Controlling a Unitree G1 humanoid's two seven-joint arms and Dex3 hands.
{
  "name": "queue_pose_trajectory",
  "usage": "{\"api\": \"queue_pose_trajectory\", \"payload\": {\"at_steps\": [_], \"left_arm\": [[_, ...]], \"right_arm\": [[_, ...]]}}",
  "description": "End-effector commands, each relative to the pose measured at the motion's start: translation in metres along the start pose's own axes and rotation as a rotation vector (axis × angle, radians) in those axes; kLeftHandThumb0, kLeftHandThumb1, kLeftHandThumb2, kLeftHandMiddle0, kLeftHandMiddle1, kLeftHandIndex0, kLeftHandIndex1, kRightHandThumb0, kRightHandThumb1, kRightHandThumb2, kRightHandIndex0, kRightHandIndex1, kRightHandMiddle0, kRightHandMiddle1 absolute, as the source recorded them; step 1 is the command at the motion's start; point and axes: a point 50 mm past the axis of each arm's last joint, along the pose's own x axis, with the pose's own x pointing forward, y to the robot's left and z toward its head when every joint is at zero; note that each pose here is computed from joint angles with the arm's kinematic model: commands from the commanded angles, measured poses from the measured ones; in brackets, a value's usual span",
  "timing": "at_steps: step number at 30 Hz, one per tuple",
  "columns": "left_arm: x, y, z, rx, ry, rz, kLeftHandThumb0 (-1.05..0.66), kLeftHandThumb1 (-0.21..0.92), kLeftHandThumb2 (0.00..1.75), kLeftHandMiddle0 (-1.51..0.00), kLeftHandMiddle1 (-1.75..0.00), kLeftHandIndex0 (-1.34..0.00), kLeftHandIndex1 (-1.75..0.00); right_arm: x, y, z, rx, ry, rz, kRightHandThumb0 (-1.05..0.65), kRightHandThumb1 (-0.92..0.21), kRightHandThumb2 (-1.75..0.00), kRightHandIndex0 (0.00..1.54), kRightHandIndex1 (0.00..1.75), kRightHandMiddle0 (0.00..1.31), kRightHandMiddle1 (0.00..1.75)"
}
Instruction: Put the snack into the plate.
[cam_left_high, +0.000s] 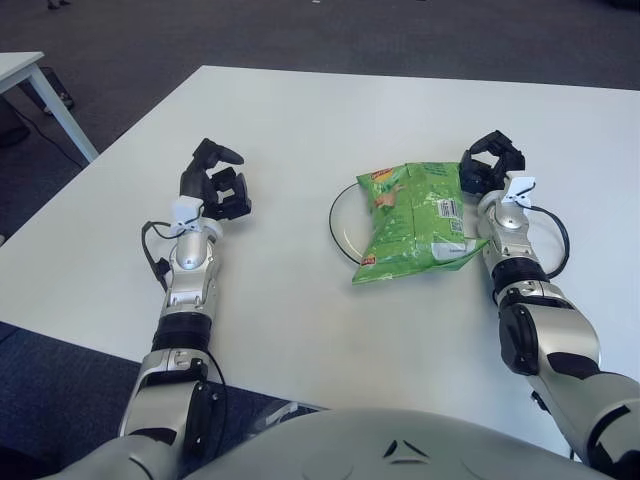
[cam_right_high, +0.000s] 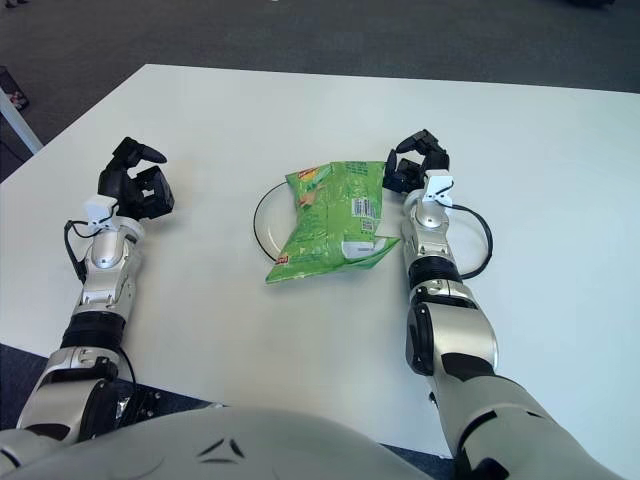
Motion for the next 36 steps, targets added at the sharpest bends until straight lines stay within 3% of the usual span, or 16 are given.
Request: {"api": "queue_pose_trajectory", "payload": {"at_steps": [1,22,36], "left_arm": [[-0.069,0.004,-0.051,-0.023,0.295,0.083,-0.46,0.37,1.25,-1.09,-1.75,-0.57,-1.75],[-0.079,0.015,-0.044,-0.005,0.298,0.104,-0.45,0.40,1.21,-1.07,-1.75,-0.55,-1.75],[-0.082,0.017,-0.044,-0.008,0.305,0.093,-0.45,0.40,1.21,-1.07,-1.75,-0.55,-1.75]], "right_arm": [[-0.017,0.011,-0.031,-0.037,0.146,0.050,-0.46,-0.36,-1.26,1.31,1.75,0.58,1.75],[-0.015,0.025,-0.028,-0.032,0.140,0.104,-0.51,-0.24,-1.41,1.32,1.75,0.68,1.75],[-0.016,0.026,-0.028,-0.045,0.139,0.089,-0.49,-0.28,-1.36,1.31,1.75,0.64,1.75]]}}
